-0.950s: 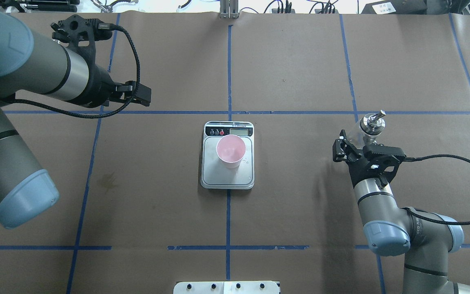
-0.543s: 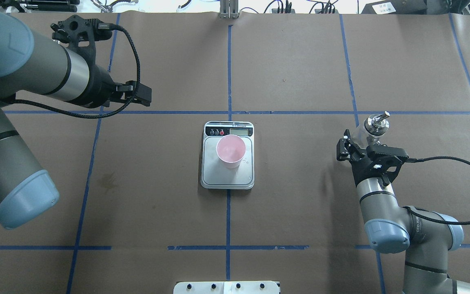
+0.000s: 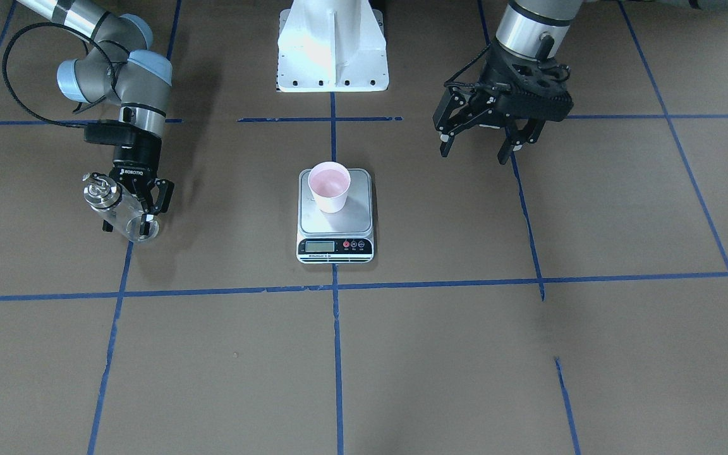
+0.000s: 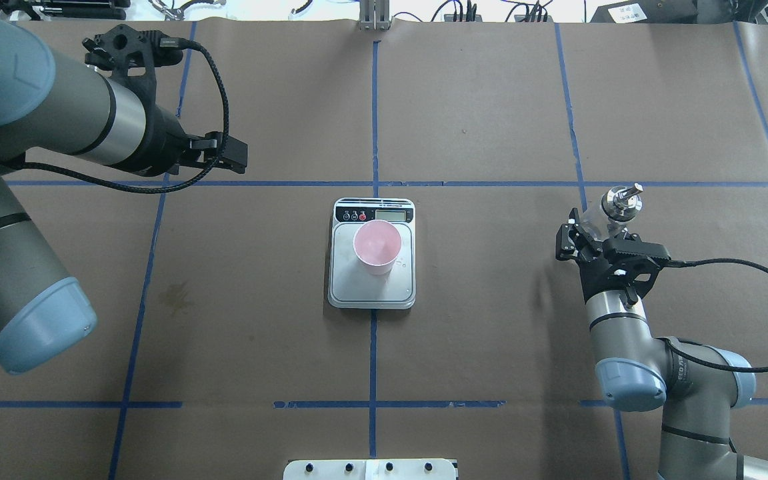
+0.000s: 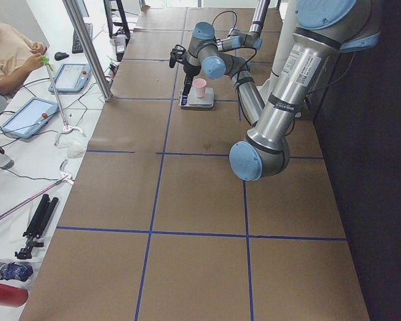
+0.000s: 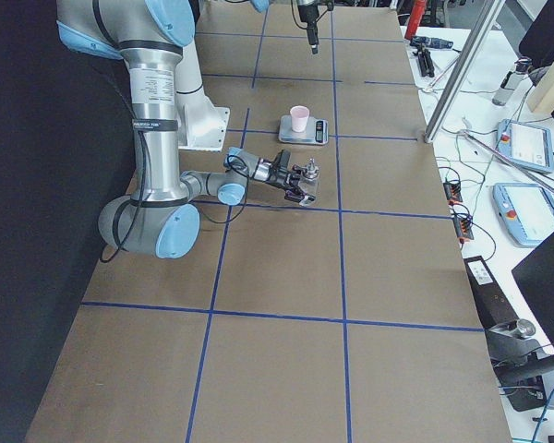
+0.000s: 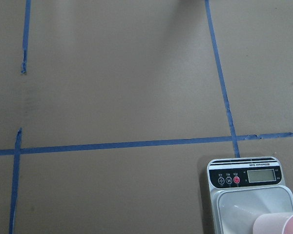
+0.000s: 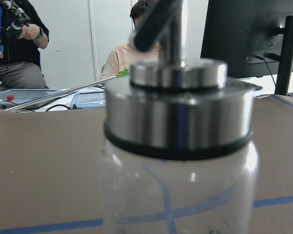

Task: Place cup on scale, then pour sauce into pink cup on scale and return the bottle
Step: 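Lower the dispenser to its spot and open the right gripper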

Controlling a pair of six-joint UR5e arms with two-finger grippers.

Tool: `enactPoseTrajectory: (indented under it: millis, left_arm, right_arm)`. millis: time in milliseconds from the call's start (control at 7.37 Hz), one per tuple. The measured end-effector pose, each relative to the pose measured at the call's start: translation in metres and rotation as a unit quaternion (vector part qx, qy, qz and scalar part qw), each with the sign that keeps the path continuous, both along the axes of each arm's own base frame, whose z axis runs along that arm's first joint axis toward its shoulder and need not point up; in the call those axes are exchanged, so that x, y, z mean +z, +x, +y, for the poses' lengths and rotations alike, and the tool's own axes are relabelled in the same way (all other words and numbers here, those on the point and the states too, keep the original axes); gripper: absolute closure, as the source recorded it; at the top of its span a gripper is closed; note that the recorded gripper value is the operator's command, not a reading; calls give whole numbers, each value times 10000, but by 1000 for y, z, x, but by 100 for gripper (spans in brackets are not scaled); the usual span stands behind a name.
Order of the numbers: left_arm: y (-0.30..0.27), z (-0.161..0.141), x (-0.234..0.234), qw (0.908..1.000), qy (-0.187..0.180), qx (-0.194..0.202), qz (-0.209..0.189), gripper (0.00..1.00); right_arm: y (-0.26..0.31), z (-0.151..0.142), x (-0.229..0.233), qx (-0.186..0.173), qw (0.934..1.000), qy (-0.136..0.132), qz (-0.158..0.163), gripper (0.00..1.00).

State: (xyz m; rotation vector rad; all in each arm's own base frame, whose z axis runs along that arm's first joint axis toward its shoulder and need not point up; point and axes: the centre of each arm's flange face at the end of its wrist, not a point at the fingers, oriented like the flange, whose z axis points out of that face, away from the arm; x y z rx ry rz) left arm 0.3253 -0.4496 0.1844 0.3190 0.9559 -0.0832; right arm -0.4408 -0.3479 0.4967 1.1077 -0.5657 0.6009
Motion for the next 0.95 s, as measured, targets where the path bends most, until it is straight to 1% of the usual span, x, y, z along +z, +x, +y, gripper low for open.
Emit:
enactPoseTrajectory:
  millis: [136, 271, 407, 950]
  left_arm:
    - [0, 0, 0, 10000, -1, 3, 1, 1]
    - [0, 0, 0, 10000, -1, 3, 2, 1]
    - [0, 0, 0, 10000, 0, 1, 0, 1]
    - [0, 0, 0, 10000, 1, 1, 2, 1]
  right_arm:
    - [-1, 0, 3, 7, 10000, 1, 29, 100]
    - [-1, 0, 4, 9, 10000, 4, 33, 77]
    - [-2, 0, 4, 9, 10000, 6, 29, 1]
    - [-1, 0, 6, 85, 10000, 29, -30, 0]
